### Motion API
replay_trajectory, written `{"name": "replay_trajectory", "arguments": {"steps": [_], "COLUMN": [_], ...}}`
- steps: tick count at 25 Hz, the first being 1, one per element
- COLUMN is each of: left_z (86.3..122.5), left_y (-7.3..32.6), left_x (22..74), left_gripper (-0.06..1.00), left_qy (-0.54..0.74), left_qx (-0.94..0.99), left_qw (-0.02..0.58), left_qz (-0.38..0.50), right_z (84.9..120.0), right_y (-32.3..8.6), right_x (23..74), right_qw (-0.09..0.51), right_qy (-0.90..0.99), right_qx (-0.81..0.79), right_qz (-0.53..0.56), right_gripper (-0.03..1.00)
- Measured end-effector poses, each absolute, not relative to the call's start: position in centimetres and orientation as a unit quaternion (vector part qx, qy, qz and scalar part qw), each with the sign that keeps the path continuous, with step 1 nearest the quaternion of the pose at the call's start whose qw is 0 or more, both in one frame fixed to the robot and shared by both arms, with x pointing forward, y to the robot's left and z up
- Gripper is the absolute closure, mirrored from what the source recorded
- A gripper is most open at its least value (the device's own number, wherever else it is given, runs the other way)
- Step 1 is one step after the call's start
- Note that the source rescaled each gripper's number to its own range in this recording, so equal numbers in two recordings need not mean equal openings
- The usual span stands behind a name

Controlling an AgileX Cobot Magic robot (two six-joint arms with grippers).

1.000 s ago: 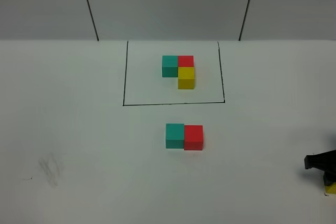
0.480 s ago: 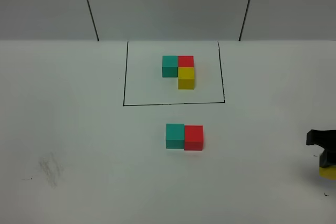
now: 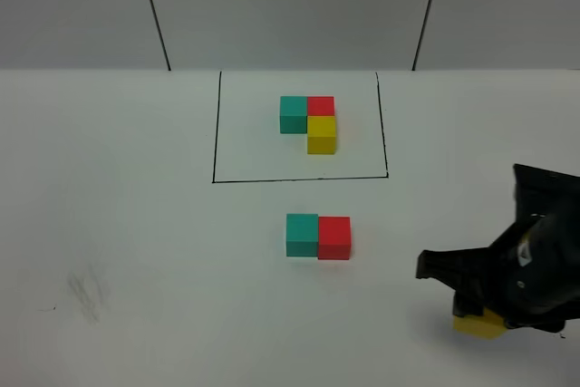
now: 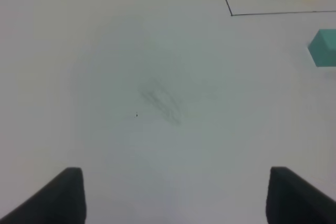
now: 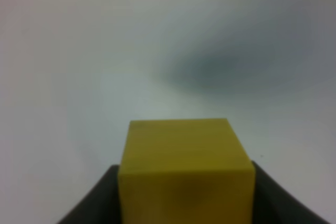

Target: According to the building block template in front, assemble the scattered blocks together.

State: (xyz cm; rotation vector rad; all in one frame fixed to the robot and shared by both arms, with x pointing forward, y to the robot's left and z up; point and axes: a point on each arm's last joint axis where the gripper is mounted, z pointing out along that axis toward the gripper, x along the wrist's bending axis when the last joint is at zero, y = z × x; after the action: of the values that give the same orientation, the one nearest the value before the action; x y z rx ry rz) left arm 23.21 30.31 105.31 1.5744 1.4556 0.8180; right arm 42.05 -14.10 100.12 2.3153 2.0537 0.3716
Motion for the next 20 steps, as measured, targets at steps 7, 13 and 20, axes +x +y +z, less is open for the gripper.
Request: {"name": "replay_trajectory", "arguments": {"steps": [7, 13, 20], "left_z": [105.3, 105.3, 105.3], "left_y": [30.3, 30.3, 30.3], "left_x": [23.2, 23.2, 23.2], "left_gripper": [0.42, 0.42, 0.42], "left_qy": [0.578, 0.578, 0.578], "left_qx": [0.625, 0.625, 0.625], "left_qw": [0.411, 0.411, 0.411], "left_qz": [0.325, 0.325, 0.325], "right_z": [98.1, 96.4, 93.9], "right_y": [-7.5, -3.3, -1.5], "right_x": [43.8, 45.2, 45.8], "right_qw": [0.034, 0.026, 0.015], "right_qy": [0.677, 0.713, 0.731], "right_qx": [0.734, 0.698, 0.677], "right_qz": [0.043, 0.058, 0.080], "right_gripper": [0.96, 0.96, 0.96]}}
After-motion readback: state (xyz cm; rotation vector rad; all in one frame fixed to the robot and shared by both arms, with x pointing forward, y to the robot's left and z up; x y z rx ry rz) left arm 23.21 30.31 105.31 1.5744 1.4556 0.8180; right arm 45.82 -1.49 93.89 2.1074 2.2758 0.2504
